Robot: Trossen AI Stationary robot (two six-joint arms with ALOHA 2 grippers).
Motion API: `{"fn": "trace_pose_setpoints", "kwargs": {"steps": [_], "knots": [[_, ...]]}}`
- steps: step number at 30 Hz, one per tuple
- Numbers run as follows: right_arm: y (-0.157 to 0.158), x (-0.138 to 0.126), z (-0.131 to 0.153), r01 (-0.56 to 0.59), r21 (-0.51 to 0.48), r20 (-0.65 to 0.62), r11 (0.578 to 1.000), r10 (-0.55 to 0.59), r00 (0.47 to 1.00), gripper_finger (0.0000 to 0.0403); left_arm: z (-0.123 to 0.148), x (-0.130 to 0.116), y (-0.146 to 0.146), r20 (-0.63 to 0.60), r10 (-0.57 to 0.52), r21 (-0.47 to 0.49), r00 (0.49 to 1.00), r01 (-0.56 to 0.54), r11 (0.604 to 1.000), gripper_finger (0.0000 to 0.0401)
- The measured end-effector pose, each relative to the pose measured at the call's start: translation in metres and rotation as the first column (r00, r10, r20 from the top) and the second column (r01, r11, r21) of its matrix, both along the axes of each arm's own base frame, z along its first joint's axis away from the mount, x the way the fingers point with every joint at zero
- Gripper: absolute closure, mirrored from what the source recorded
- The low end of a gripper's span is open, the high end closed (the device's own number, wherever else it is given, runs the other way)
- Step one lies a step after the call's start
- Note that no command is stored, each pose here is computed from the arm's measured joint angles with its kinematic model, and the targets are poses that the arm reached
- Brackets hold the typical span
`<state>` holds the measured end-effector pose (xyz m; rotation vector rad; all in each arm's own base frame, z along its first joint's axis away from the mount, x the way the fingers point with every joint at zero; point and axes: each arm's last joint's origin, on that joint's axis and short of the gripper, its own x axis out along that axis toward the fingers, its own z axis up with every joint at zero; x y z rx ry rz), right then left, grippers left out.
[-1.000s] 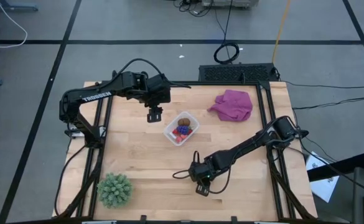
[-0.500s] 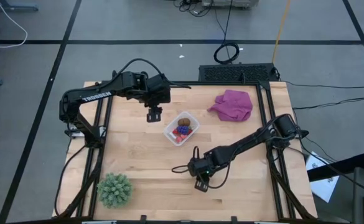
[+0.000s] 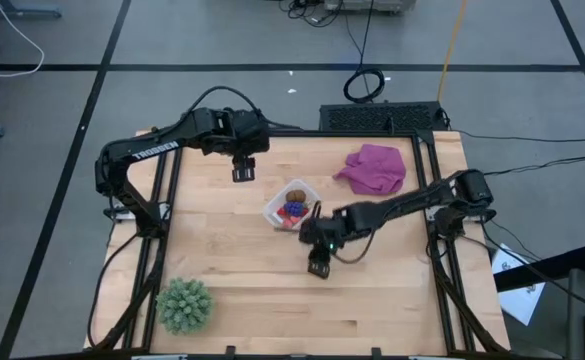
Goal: Pick and placing Produce into tupperware
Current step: Put the cherry into the transparent bin
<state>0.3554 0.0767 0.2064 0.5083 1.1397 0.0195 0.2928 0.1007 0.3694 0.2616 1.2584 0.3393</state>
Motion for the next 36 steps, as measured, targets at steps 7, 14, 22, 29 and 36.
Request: {"fn": "trace_pose_setpoints", "kwargs": {"steps": [7, 14, 22, 29, 36], "knots": [[-0.061, 0.003, 0.025, 0.03, -0.07, 0.147, 0.997, -0.019, 0.989, 0.028, 0.004, -0.017, 0.029, -0.022, 0.096, 0.051, 0.995, -0.095, 0.994, 0.0162], [-0.126, 0.004, 0.036, 0.09, -0.128, 0.224, 0.988, -0.06, 0.973, 0.028, 0.016, -0.035, 0.048, 0.045, 0.155, 0.051, 0.987, -0.158, 0.986, 0.0162], [-0.161, 0.003, 0.046, 0.121, -0.159, 0.293, 0.98, -0.07, 0.954, 0.028, 0.02, -0.042, 0.053, 0.068, 0.153, 0.048, 0.986, -0.156, 0.987, 0.0162], [-0.166, 0.01, 0.022, 0.105, -0.156, 0.213, 0.982, -0.07, 0.974, 0.028, 0.023, -0.038, 0.055, 0.109, 0.136, 0.072, 0.985, -0.144, 0.987, 0.0162], [-0.168, 0.012, 0.004, 0.093, -0.145, 0.135, 0.985, -0.073, 0.988, 0.028, 0.023, -0.038, 0.055, 0.112, 0.139, 0.069, 0.984, -0.148, 0.987, 0.0162]]}}
